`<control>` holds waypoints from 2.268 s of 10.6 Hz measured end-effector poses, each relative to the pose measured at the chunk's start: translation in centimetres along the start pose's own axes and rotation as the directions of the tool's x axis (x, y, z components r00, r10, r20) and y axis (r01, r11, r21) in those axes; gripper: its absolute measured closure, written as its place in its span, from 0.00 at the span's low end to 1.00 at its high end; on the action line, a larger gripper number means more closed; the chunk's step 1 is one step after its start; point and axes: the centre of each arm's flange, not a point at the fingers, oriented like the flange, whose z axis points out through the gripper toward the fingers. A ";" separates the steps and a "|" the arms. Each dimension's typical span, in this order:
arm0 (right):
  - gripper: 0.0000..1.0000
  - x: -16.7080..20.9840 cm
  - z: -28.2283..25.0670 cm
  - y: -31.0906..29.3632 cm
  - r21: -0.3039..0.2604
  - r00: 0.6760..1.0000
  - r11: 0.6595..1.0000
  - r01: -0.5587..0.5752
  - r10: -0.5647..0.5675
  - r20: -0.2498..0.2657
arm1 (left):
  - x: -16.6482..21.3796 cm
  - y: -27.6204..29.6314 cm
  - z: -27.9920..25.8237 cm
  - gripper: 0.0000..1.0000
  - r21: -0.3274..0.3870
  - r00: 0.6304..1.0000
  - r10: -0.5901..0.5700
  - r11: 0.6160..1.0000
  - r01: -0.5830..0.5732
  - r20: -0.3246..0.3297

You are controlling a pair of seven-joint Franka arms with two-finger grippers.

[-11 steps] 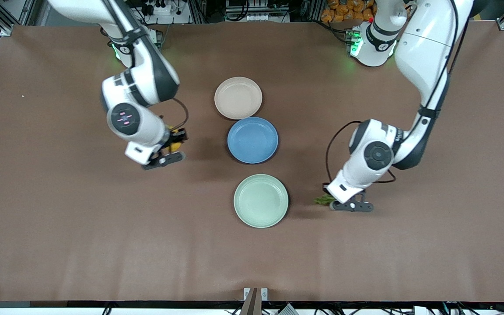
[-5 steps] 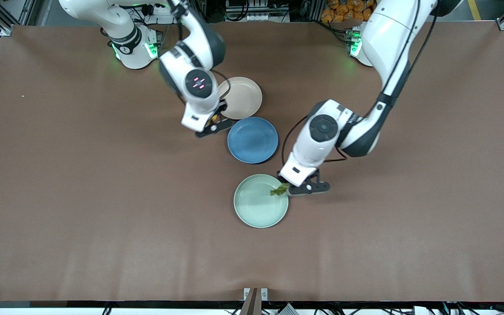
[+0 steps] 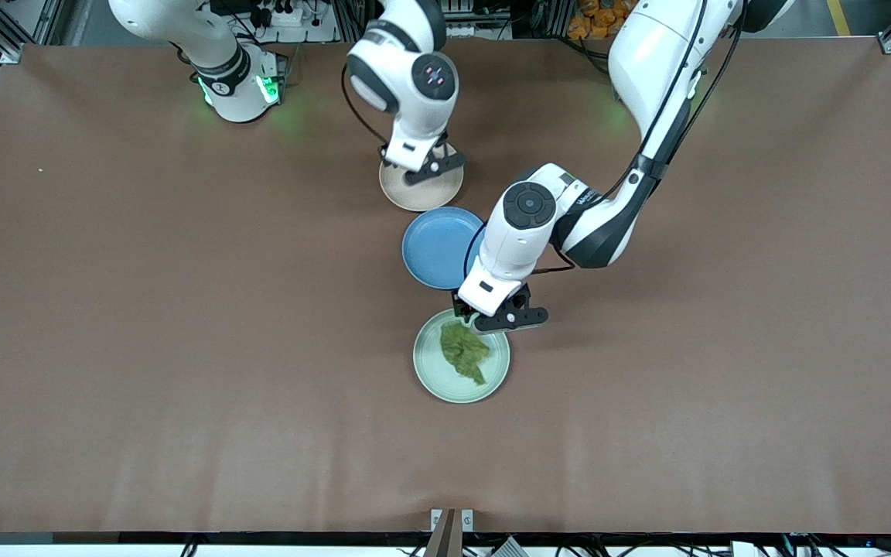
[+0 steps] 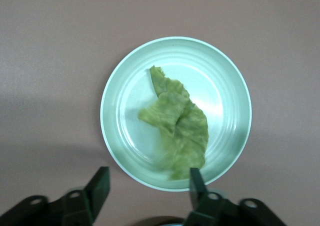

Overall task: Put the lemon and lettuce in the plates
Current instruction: 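Lower the lettuce onto the green plate and open the left gripper, then release the lemon on the beige plate while the left gripper withdraws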

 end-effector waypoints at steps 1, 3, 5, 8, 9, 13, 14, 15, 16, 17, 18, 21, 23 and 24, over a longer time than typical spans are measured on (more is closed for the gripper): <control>0.33 -1.0 0.8 -1.4 -0.021 1.000 1.000 0.004 -0.004 0.004 | 0.4 -0.2 -0.1 0.15 0.000 1.000 -0.005 1.000 0.005 -0.006; 0.33 -2.0 2.8 -3.6 -0.050 1.000 0.999 -0.002 0.002 0.005 | 1.7 -0.9 -0.5 0.00 0.000 1.000 -0.022 1.000 0.022 -0.020; 0.33 -1.8 4.2 -4.1 -0.068 1.000 0.998 -0.002 0.003 0.007 | 3.7 -3.0 -0.5 0.00 0.021 0.999 -0.026 0.999 0.026 -0.027; 0.33 -0.3 5.0 -4.5 -0.077 1.000 0.997 -0.026 0.026 0.000 | 7.6 -8.9 -0.2 0.00 0.112 0.997 0.065 0.991 -0.069 0.042; 0.33 0.4 5.0 -4.4 -0.077 0.999 0.996 -0.039 0.039 -0.004 | 8.8 -10.6 -0.6 0.00 0.124 0.995 0.087 0.988 -0.094 0.055; 0.09 4.1 3.5 -1.9 -0.064 0.994 0.992 -0.105 0.102 -0.041 | 12.2 -17.1 -3.7 0.00 0.192 0.980 0.119 0.970 -0.149 0.157; 0.00 4.4 2.9 -2.0 -0.059 0.993 0.992 -0.107 0.105 -0.050 | 12.7 -18.3 -5.0 0.00 0.200 0.979 0.116 0.968 -0.149 0.168; 0.00 4.5 2.5 -2.0 -0.055 0.993 0.993 -0.109 0.106 -0.055 | 12.8 -19.3 -6.2 0.00 0.207 0.980 0.105 0.968 -0.139 0.169; 0.00 4.7 2.2 -1.7 -0.057 0.992 0.992 -0.116 0.112 -0.056 | 12.6 -20.3 -7.2 0.00 0.214 0.981 0.093 0.968 -0.129 0.171; 0.00 5.3 1.8 -0.9 -0.054 0.990 0.990 -0.132 0.129 -0.060 | 12.1 -21.2 -7.9 0.00 0.221 0.981 0.085 0.967 -0.124 0.177; 0.00 6.3 1.1 0.6 -0.047 0.987 0.987 -0.152 0.149 -0.062 | 11.6 -22.2 -8.7 0.00 0.227 0.979 0.085 0.966 -0.126 0.183; 0.00 10.3 -3.0 8.5 -0.016 0.978 0.979 -0.204 0.204 -0.040 | 11.0 -28.2 -14.1 0.00 0.229 0.943 0.198 0.937 -0.262 0.268; 0.00 12.8 -5.8 14.6 0.019 0.972 0.973 -0.230 0.230 -0.043 | 11.7 -31.4 -18.7 0.00 0.194 0.954 0.176 0.955 -0.226 0.242; 0.00 13.8 -6.7 18.0 0.038 0.969 0.970 -0.240 0.242 -0.050 | 11.8 -31.6 -20.7 0.00 0.175 0.963 0.166 0.963 -0.204 0.212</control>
